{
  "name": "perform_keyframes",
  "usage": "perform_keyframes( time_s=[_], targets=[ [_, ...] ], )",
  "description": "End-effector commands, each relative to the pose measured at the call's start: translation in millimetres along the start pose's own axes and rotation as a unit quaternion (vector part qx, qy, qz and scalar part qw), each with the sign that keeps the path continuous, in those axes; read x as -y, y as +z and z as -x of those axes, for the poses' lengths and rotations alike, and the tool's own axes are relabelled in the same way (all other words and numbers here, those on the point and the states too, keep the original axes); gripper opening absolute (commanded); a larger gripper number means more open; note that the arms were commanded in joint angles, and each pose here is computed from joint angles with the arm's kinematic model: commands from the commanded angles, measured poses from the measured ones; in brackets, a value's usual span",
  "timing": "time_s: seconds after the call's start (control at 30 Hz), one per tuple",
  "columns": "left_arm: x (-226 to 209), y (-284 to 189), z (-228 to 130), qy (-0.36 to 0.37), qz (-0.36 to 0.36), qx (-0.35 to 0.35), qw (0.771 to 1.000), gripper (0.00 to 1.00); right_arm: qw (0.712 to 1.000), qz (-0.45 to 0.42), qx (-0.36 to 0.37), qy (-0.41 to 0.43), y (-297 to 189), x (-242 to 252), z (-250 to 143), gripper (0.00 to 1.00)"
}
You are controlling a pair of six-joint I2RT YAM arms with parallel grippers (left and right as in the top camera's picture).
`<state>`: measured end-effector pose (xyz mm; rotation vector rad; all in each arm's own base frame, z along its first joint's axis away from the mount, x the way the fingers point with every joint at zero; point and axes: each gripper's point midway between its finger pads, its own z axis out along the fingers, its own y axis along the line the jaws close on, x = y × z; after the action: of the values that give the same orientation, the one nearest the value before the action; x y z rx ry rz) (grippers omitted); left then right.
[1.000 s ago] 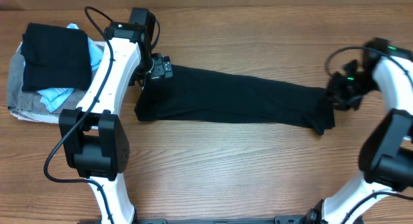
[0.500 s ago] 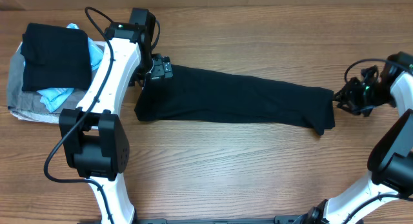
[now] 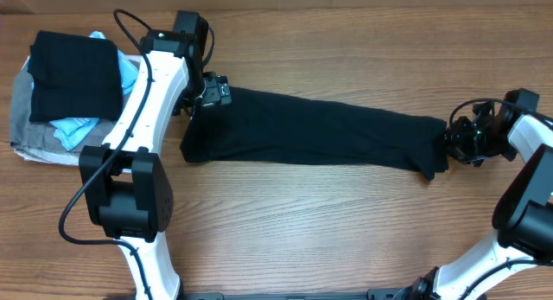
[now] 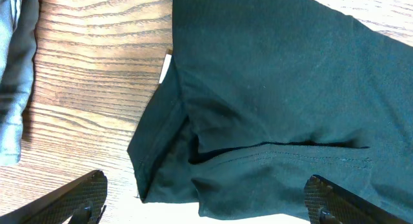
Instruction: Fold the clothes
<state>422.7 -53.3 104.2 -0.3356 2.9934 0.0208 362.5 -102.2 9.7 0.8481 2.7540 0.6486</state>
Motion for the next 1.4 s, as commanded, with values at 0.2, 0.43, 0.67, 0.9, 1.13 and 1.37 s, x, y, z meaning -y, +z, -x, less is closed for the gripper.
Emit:
perform_keyframes(
  time_s=[0.2, 0.43, 0.67, 0.9, 1.13, 1.37],
  targets=[
    [-0.5, -0.3, -1.1, -0.004, 0.003, 0.001, 1.000, 1.00, 0.998, 0.052, 0.009, -0.027, -6.6, -23.4, 4.4, 0.20],
    [-0.5, -0.3, -1.1, -0.004, 0.003, 0.001, 1.000, 1.00, 0.997, 0.055, 0.029, -0.038, -14.9, -29.8, 19.3, 0.05],
    [-0.5, -0.3, -1.1, -0.004, 0.003, 0.001, 1.000, 1.00, 0.994, 0.060, 0.068, -0.061, -30.4, -41.8, 46.0, 0.04],
    [-0.5, -0.3, -1.1, -0.004, 0.003, 0.001, 1.000, 1.00, 0.989, 0.061, 0.094, -0.101, -34.9, -46.1, 59.2, 0.04],
    [-0.5, -0.3, -1.1, -0.004, 0.003, 0.001, 1.000, 1.00, 0.988, 0.064, 0.096, -0.102, -35.2, -47.7, 59.9, 0.07],
    [-0.5, -0.3, -1.1, -0.004, 0.003, 0.001, 1.000, 1.00, 0.988, 0.061, 0.097, -0.106, -33.5, -49.0, 60.2, 0.12]
  ],
)
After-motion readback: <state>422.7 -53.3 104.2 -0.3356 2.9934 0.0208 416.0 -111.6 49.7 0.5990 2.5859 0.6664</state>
